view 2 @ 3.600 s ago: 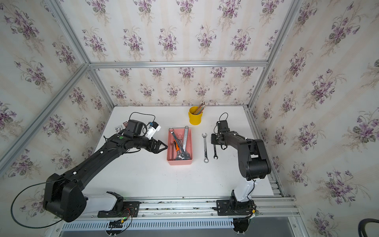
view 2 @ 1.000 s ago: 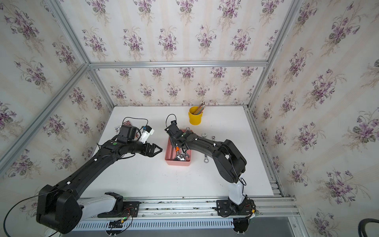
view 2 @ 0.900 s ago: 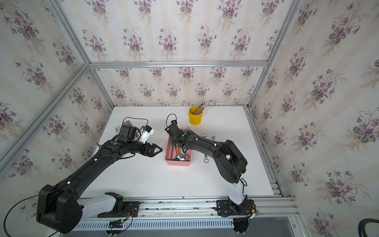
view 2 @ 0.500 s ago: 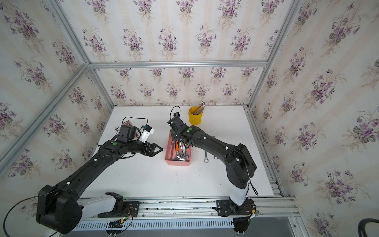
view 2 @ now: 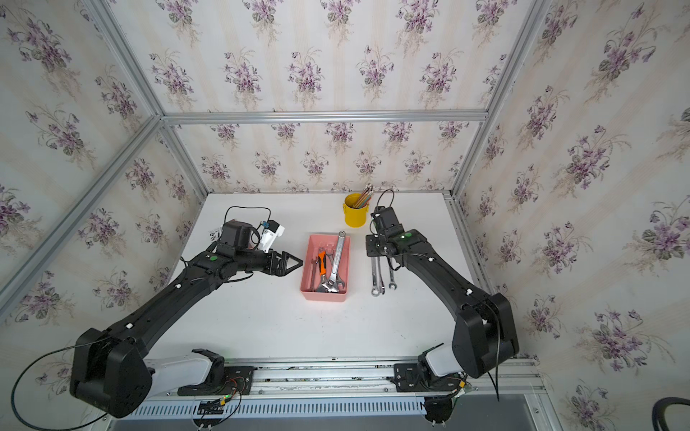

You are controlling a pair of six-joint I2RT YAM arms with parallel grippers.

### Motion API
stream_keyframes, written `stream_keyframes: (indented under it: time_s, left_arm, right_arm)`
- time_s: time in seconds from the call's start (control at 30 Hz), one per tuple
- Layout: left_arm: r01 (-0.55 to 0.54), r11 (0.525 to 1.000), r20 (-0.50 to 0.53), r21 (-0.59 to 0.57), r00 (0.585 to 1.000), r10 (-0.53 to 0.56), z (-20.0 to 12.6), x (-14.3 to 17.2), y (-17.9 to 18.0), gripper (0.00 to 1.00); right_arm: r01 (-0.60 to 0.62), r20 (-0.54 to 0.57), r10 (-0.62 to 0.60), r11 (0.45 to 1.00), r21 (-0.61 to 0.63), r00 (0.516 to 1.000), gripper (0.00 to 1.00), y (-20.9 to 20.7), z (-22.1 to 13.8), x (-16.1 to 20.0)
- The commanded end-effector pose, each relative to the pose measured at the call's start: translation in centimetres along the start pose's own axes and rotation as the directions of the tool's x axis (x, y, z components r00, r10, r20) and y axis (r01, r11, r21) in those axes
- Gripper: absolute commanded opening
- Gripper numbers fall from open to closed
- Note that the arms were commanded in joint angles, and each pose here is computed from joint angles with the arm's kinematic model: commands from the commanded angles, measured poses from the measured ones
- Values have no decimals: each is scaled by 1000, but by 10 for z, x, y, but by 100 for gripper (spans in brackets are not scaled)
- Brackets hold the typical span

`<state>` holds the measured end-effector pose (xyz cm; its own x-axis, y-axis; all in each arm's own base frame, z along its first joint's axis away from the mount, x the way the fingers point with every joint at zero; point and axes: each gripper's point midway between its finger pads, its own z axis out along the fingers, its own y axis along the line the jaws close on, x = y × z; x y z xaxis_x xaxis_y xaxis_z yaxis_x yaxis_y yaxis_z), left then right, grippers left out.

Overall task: Take out the wrench from the storage box
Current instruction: Place the wrench at the center of the board.

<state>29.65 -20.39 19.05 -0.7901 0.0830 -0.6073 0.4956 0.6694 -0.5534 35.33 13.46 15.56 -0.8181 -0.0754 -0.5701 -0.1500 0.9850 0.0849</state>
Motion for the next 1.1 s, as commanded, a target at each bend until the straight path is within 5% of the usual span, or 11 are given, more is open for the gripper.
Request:
stream_keyframes:
  time_s: [0.0, 0.37, 1.07]
  left_arm:
    - [-21, 999, 26, 28, 999, 20, 4, -14, -7, 99]
    - [-20, 1000, -9, 22, 1000, 21, 18, -17, -4, 99]
    - [-29, 1000, -55, -7, 998, 29, 22, -8, 5, 99]
  right_arm:
    - [18, -20, -18, 1000, -9, 1000, 0, -26, 4, 10]
    - [-35, -81, 45, 992, 122, 996, 0, -102, 62, 30]
    - [-87, -124, 95, 994, 70, 988, 6, -116, 126, 42]
